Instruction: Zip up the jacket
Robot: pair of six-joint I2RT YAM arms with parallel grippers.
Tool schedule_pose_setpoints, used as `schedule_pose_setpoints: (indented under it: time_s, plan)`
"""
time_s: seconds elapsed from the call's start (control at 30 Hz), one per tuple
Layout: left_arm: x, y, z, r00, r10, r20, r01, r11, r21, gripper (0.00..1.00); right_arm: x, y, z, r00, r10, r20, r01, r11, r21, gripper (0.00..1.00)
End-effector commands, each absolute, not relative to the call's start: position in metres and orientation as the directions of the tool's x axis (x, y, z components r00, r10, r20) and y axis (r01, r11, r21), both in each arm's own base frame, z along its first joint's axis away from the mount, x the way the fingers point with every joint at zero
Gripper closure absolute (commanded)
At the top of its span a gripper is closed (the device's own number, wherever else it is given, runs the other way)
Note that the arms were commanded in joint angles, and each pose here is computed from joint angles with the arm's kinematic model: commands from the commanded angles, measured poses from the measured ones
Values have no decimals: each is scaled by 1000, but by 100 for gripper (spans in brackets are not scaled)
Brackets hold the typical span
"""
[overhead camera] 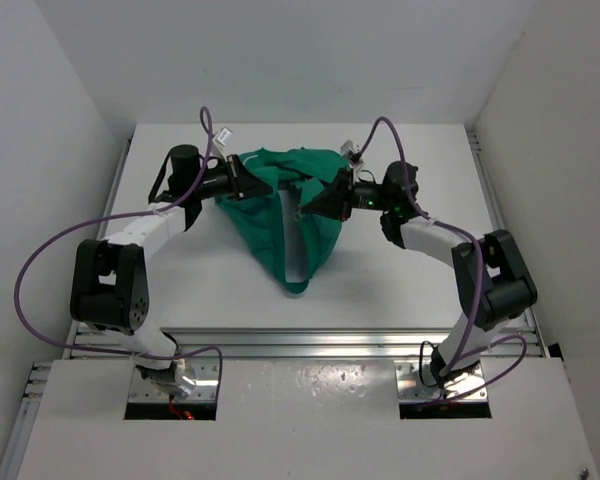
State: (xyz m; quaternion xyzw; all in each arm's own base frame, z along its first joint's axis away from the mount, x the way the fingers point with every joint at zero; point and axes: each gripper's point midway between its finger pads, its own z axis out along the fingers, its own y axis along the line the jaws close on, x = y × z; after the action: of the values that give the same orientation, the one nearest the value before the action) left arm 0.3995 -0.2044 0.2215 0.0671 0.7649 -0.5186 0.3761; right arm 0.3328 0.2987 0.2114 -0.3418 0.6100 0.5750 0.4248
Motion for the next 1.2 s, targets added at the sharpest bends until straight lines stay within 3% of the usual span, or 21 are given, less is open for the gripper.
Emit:
schedule_pose_setpoints:
  time_s: [0.0,0.03,0.1,0.13,0.17,0.27,0.43,0.57,0.8,1.17]
  plan:
    - [399,-213,268,-596,-276,-754,630,421,-653,100,327,287,277,-20,180,-983,-993,113,41,100]
    - [399,-211,266,-586,-273,-763,631,437,-641,100,339,284,294,65,236,-970,-979,201,-17,100]
    - [397,-209,262,-584,-258,-770,629,456,-630,100,343,275,300,36,279,-960,-977,212,25,100]
    - [397,-207,267,-558,-245,-793,645,473,-600,100,358,260,301,-2,312,-950,-956,277,93,100]
    - [396,-205,270,-544,-245,-803,646,489,-586,100,359,259,293,-105,345,-933,-941,269,205,100]
    - [388,-208,279,-515,-221,-828,661,512,-548,100,333,292,288,-130,343,-930,-963,180,201,100]
    - [388,-211,297,-483,-287,-827,681,470,-561,100,332,294,279,-175,349,-921,-954,171,246,100]
    - [383,-213,313,-499,-397,-770,655,409,-635,100,325,295,283,-236,351,-906,-948,121,294,100]
    - [369,-215,313,-504,-414,-758,660,382,-647,100,331,297,275,-364,360,-859,-902,96,422,100]
    - [365,-234,303,-542,-399,-740,692,288,-662,100,353,299,262,-622,357,-697,-743,10,669,100]
